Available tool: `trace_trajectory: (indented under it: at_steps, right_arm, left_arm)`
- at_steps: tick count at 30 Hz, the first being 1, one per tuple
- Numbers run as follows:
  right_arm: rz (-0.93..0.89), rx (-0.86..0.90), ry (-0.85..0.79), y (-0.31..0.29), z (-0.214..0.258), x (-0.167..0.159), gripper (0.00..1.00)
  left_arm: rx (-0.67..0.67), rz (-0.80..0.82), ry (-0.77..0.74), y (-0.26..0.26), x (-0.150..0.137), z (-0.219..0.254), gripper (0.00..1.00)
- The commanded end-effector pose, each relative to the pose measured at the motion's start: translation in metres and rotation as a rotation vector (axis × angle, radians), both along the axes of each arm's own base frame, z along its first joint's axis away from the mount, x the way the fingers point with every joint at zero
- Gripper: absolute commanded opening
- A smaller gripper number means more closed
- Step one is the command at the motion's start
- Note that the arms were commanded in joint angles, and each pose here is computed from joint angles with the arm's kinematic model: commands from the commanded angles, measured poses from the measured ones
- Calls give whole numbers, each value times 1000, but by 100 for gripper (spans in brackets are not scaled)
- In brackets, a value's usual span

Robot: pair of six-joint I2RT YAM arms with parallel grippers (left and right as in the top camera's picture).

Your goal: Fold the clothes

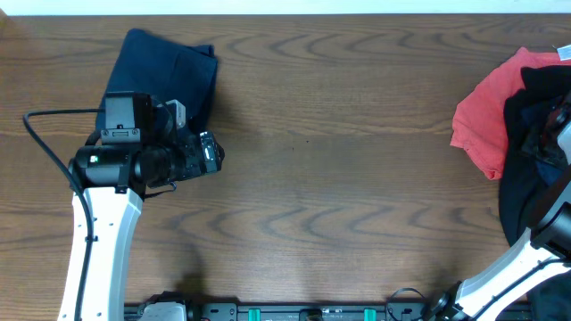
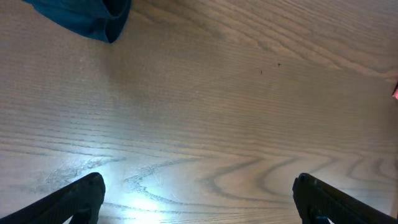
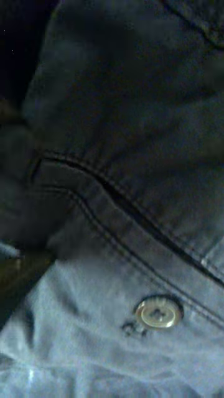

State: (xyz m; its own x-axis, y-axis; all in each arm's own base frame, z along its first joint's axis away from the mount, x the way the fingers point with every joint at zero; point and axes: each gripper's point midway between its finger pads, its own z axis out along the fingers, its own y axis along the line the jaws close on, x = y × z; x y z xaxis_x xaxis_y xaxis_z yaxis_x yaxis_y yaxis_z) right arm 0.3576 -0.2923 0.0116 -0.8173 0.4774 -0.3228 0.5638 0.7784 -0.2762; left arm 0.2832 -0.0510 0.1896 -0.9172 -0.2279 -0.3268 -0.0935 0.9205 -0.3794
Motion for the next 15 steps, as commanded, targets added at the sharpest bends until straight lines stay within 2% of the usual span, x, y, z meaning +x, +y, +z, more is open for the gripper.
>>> trace_trajectory:
  at_steps: [1, 3, 6, 12, 15]
  right_arm:
    - [-45, -25, 24, -4, -4, -7, 29]
    - [-65, -35, -6, -6, 6, -5, 19]
    - [-76, -61, -60, -9, 27, 0, 13]
    - [-99, -107, -181, -12, 74, 9, 10]
    - [-92, -114, -220, -11, 91, 11, 17]
  left_arm:
    - [15, -6, -19, 1, 3, 6, 98]
    - [15, -6, -19, 1, 3, 6, 98]
    - [15, -6, -18, 1, 2, 6, 98]
    - [15, -6, -15, 1, 2, 6, 98]
    - [15, -6, -8, 1, 0, 5, 98]
